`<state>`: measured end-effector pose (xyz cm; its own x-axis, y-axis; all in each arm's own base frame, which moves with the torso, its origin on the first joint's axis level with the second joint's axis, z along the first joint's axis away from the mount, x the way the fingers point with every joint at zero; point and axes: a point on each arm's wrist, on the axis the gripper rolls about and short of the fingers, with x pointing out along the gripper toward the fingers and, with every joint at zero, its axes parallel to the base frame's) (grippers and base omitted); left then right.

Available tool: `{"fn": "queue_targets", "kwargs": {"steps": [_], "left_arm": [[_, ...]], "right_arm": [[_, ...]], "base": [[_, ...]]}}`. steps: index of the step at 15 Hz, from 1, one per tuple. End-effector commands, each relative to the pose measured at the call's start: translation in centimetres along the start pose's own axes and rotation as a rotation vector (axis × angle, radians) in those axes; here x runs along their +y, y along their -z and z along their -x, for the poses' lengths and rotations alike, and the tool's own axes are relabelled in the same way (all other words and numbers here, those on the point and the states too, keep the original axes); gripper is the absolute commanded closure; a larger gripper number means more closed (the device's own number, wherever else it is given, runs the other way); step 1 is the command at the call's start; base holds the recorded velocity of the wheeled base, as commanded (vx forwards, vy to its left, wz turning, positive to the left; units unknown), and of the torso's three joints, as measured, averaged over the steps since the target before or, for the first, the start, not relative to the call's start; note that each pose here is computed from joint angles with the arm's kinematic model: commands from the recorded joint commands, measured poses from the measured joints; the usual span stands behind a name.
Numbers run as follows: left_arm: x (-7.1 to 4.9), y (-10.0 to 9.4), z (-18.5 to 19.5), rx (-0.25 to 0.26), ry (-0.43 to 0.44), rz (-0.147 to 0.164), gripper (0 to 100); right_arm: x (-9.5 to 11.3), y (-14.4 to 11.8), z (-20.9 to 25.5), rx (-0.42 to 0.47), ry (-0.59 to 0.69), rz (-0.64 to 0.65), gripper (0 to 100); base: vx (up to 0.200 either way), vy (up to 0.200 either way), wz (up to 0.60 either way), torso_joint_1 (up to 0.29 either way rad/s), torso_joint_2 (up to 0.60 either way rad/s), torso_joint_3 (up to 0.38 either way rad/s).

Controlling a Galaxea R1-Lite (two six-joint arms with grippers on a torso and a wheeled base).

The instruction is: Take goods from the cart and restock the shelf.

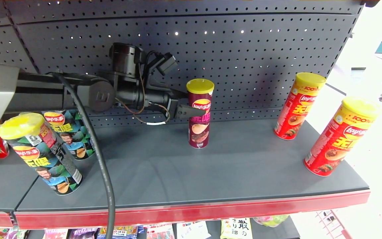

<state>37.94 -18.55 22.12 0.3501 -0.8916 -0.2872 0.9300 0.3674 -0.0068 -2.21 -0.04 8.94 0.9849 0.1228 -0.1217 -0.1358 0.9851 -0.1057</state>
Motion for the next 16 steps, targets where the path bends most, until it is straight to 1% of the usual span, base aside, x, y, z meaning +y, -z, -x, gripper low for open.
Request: {"fn": "queue_targets", "kwargs": {"steps": [1,3,7,11,16], "left_arm": [[0.6,0.1,-0.9,-0.004,0.009,-0.004,0],[0.7,0.2,-1.8,-0.011,0.039,-0.008,0],[1.5,0.3,-2.8,-0.027,0.054,-0.019,0],[1.7,0.6,-3.1,-0.022,0.057,-0.013,0],[2.3,0.8,-3.0,-0.031,0.071,-0.012,0]], "right_arm": [[0.0,0.0,0.0,0.001,-0.001,0.0,100],[0.0,0.0,0.0,0.001,-0.001,0.0,100],[0.0,0.0,0.0,0.001,-0.001,0.0,100],[0.0,0.0,0.0,0.004,0.002,-0.002,100],[0.0,0.0,0.0,0.002,0.002,-0.002,100]], "base": [[0.0,0.0,0.0,0.0,0.0,0.0],[0.0,0.0,0.0,0.0,0.0,0.0],[0.0,0.0,0.0,0.0,0.0,0.0],[0.0,0.0,0.0,0.0,0.0,0.0],[0.0,0.0,0.0,0.0,0.0,0.0]]}}
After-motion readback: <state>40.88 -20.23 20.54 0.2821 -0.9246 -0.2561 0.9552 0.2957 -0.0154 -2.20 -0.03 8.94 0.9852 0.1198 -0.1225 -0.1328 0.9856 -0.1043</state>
